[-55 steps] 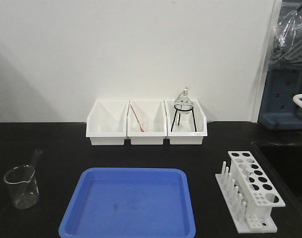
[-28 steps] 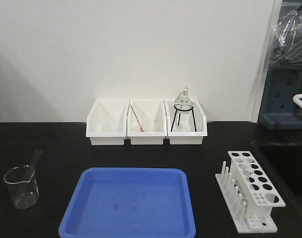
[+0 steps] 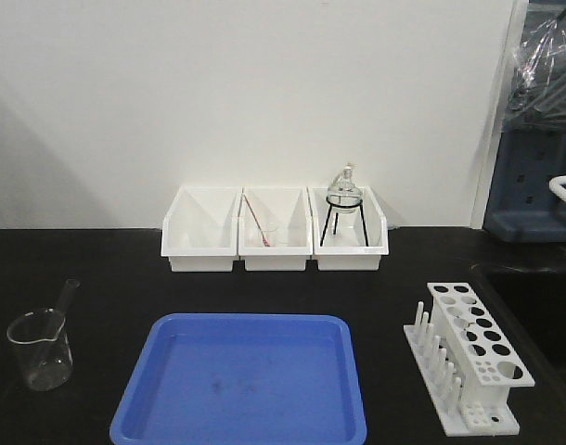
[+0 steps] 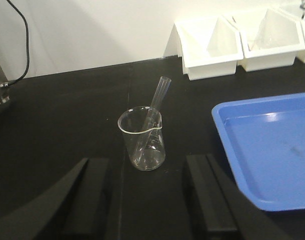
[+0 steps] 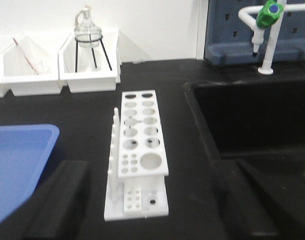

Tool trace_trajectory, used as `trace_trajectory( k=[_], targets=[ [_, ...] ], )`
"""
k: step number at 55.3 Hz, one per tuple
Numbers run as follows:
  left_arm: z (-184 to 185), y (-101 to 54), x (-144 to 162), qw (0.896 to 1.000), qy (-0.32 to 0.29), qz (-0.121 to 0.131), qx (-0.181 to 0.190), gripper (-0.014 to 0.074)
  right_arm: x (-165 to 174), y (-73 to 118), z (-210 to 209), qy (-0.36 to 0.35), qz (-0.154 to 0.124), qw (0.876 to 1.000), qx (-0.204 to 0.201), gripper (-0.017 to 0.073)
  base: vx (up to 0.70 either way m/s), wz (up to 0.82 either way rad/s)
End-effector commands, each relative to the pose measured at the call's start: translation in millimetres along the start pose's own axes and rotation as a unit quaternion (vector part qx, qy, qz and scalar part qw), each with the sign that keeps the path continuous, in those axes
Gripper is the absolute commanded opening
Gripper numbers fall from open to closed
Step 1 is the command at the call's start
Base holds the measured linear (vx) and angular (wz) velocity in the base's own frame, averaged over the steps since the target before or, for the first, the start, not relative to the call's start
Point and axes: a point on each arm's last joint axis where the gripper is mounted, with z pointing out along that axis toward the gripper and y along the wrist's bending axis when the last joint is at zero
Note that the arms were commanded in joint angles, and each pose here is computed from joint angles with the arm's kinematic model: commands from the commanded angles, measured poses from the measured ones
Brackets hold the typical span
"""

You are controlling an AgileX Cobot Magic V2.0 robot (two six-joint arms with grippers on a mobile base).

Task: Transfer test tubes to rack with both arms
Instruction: 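Reach the left gripper toward the glass test tube in the beaker, then grasp the test tube with the left gripper and lift it out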

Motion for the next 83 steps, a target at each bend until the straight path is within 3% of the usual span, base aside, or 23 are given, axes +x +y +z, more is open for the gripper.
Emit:
trace_trajectory(
  k=[1, 4, 17, 33, 55, 83],
  targets=[
    [10, 2.2, -21, 0.996, -0.068, 0.052, -0.007, 0.0478, -24, 2.2, 2, -0.086, -0.001, 0.996, -0.010, 0.0677, 0.00, 0.00],
    [19, 2.1, -24, 0.995, -0.074, 0.063, -0.007, 0.0478, -24, 2.3, 3, -0.090, -0.001, 0.996, -0.011, 0.0690, 0.00, 0.00],
    [78, 3.5, -37, 0.996, -0.053, 0.065, 0.003, 0.0478, -22, 2.1, 5, -0.083, -0.001, 0.997, -0.010, 0.0660, 0.00, 0.00],
    [157, -2.5, -45, 0.986, -0.069, 0.146, 0.034, 0.0478, -22, 2.2, 5, -0.083, -0.001, 0.997, -0.010, 0.0569, 0.00, 0.00],
    [241, -5.0, -36, 0.987, -0.060, 0.144, 0.042, 0.0494, -22, 2.2, 5, -0.083, -0.002, 0.997, -0.010, 0.0568, 0.00, 0.00],
    [288, -6.4, -29, 0.987, -0.063, 0.143, 0.043, 0.0494, -22, 2.2, 5, -0.083, -0.002, 0.997, -0.010, 0.0568, 0.00, 0.00]
  ],
)
